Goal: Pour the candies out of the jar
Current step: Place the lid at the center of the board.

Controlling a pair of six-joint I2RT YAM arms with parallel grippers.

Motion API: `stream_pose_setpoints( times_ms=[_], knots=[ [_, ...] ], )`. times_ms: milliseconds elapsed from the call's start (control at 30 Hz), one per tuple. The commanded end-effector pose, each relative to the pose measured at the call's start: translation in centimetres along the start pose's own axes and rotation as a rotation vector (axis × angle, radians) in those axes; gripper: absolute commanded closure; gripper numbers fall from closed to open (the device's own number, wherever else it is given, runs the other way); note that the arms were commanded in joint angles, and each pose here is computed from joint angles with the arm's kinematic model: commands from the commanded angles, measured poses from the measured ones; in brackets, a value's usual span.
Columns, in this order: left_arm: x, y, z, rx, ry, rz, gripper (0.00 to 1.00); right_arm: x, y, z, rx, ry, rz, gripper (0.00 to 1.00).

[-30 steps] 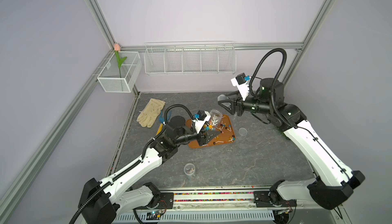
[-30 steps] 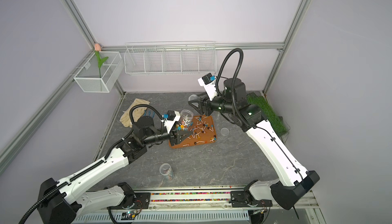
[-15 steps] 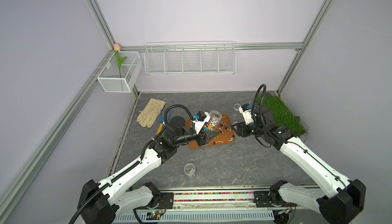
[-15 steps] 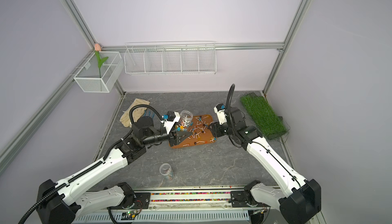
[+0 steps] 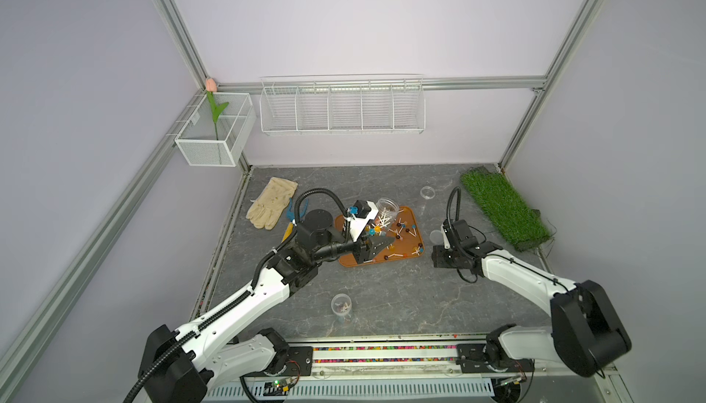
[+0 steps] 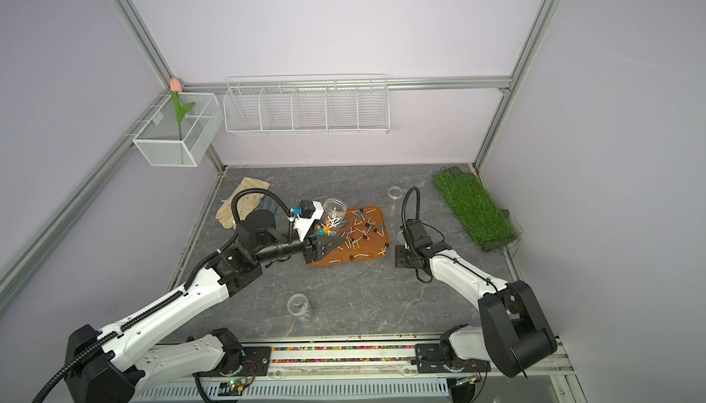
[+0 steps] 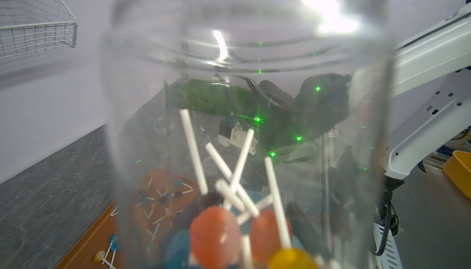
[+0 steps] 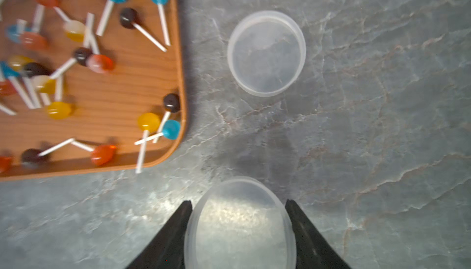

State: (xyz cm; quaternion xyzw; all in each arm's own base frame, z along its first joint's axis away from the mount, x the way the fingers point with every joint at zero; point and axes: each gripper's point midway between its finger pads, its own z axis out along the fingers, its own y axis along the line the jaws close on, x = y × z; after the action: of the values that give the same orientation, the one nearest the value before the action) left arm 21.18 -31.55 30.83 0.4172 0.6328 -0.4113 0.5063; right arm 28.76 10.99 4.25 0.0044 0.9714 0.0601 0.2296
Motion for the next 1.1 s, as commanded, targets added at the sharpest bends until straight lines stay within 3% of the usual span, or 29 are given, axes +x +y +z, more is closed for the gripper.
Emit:
stream_pose_setpoints(
  times_ms=[0, 500, 733, 1067],
  knots=[
    [-1.7, -0.3, -0.7, -0.008, -0.04, 0.04, 0.61, -0.3, -1.2, 1.6, 0.049, -0.021, 0.071, 0.42],
    [-1.5, 0.0, -0.9, -0.032, -0.035, 0.042, 0.61, 0.5, -3.5, 2.6, 0.107, -0.004, 0.127, 0.4],
    [-1.2, 0.1, -0.9, -0.035, -0.031, 0.04, 0.61, 0.2, -3.1, 2.5, 0.089, -0.003, 0.125, 0.27],
    [-0.2, 1.3, -0.7, -0.1, -0.01, 0.013, 0.61, -3.6, -2.1, -1.8, 0.051, -0.12, 0.101, 0.09]
  ],
)
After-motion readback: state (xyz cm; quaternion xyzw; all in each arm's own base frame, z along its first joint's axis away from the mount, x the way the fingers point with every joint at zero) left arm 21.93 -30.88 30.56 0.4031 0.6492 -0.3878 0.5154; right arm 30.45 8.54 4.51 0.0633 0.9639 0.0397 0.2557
